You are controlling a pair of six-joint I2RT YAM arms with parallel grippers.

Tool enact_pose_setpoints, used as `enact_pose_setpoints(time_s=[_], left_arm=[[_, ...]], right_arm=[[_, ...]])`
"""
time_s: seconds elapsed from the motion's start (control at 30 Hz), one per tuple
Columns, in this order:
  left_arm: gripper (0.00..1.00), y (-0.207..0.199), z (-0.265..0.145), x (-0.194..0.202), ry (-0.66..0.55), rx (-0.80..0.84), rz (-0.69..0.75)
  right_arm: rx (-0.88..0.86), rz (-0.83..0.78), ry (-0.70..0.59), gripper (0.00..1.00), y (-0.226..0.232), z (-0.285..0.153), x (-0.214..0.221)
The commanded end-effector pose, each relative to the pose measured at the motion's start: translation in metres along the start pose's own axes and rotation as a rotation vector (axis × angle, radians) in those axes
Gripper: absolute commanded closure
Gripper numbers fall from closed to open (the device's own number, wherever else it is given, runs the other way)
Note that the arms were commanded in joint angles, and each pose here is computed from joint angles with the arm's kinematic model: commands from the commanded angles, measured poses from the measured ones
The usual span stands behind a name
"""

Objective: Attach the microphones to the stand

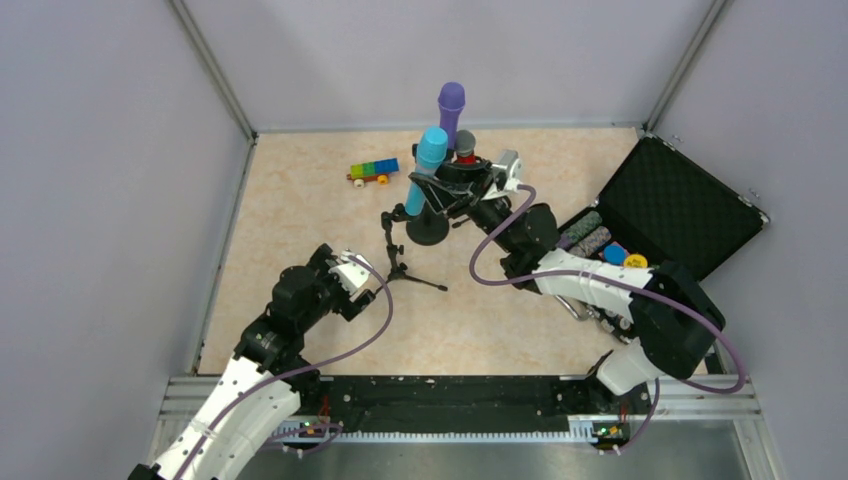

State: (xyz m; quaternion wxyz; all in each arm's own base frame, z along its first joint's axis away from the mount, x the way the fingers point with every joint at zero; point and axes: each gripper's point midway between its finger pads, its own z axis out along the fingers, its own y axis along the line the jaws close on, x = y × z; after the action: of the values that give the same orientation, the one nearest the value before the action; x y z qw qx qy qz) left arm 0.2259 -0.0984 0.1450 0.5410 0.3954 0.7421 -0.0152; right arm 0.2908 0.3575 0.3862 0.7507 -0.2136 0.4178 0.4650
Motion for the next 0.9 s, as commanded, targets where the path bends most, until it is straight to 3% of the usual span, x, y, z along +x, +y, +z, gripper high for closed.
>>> enact_pose_setpoints(time_s=[0.0,0.53,0.73,0.8,0.87], left_arm=[[0.01,0.003,0.001,-0.006,-0.027,-0.014,0.005],[0.01,0.003,0.001,-0.006,-0.025,-0.013,0.005],[0.01,0.003,0.001,-0.006,-0.025,-0.012,0.006],[0.01,0.003,0.001,-0.006,-0.026,-0.013,0.005],[0.01,0.003,0.001,-0.006,-0.027,-0.012,0.005]], right_arm=[[0.021,0.059,0.350,1.00,0.000,-0.044,0.112],[0.035,0.055,0.425,1.00,0.001,-0.058,0.137],[0.064,0.066,0.383,1.00,-0.002,-0.049,0.120],[0.062,0.068,0.374,0.92,-0.001,-0.045,0.114],[0.047,0.074,0.357,0.74,0.003,-0.041,0.106]])
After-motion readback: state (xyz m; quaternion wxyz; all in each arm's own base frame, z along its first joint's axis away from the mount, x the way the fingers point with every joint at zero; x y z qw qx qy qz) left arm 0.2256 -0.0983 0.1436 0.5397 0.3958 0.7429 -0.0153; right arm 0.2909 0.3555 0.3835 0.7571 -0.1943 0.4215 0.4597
